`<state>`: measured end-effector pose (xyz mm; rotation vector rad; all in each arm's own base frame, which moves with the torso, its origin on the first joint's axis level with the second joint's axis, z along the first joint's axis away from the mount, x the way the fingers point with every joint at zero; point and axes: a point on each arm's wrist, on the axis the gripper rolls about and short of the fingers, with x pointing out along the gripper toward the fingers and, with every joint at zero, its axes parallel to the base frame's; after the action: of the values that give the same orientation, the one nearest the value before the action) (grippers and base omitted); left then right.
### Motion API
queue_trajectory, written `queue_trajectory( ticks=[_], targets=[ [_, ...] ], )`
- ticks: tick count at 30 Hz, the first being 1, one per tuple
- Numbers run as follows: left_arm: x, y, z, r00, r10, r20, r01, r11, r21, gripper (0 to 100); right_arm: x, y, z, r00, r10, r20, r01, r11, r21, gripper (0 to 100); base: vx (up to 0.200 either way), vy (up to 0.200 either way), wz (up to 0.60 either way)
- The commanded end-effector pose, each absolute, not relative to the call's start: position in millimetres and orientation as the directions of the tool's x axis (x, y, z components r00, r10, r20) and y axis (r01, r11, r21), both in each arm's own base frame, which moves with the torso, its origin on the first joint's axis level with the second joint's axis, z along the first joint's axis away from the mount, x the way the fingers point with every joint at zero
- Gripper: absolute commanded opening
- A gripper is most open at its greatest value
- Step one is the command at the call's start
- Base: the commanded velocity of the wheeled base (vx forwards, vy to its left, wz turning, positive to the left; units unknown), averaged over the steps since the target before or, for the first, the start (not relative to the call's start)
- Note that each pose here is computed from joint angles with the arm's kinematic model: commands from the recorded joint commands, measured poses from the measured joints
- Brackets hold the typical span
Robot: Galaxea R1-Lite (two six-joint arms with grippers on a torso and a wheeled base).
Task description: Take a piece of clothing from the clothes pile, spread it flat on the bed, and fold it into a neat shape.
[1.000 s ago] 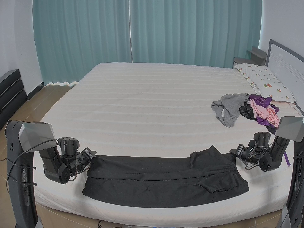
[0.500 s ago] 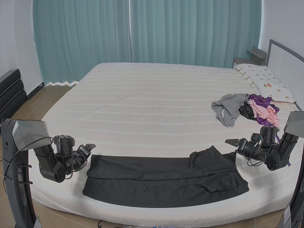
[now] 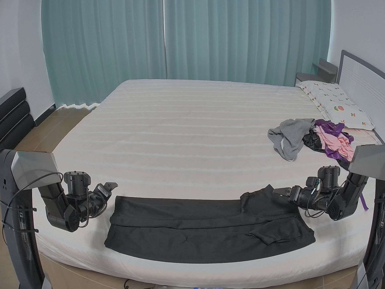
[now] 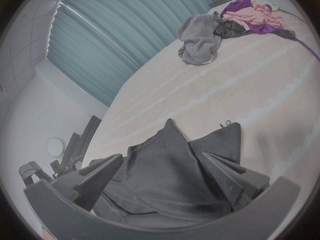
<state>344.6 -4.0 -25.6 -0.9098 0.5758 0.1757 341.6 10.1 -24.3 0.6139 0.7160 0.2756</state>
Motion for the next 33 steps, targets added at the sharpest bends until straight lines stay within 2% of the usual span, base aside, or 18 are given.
queue_trajectory(
  ticks=[1,11,12,25,33],
  targets=[
    [344,-4,-25,0.836,-0.096,-0.541,-0.379,0.611,-0.694,100,346,9,-34,0.722,0.434,-0.539,-0.020,0.792,0.610,100,0.000,0.000,0.00],
    [344,-4,-25,0.836,-0.100,-0.539,-0.376,0.611,-0.697,100,348,7,-48,0.711,0.428,-0.557,-0.038,0.815,0.578,100,0.000,0.000,0.00],
    [344,-4,-25,0.836,-0.100,-0.539,-0.376,0.611,-0.697,100,348,6,-49,0.711,0.426,-0.560,-0.040,0.819,0.573,0,0.000,0.000,0.00],
    [344,-4,-25,0.836,-0.100,-0.539,-0.376,0.611,-0.697,100,329,-5,-43,0.707,0.405,-0.580,-0.052,0.847,0.529,0,0.000,0.000,0.00],
    [341,-4,-27,0.830,-0.100,-0.548,-0.383,0.612,-0.692,100,309,-11,-36,0.723,0.420,-0.549,-0.072,0.836,0.544,0,0.000,0.000,0.00]
  ],
)
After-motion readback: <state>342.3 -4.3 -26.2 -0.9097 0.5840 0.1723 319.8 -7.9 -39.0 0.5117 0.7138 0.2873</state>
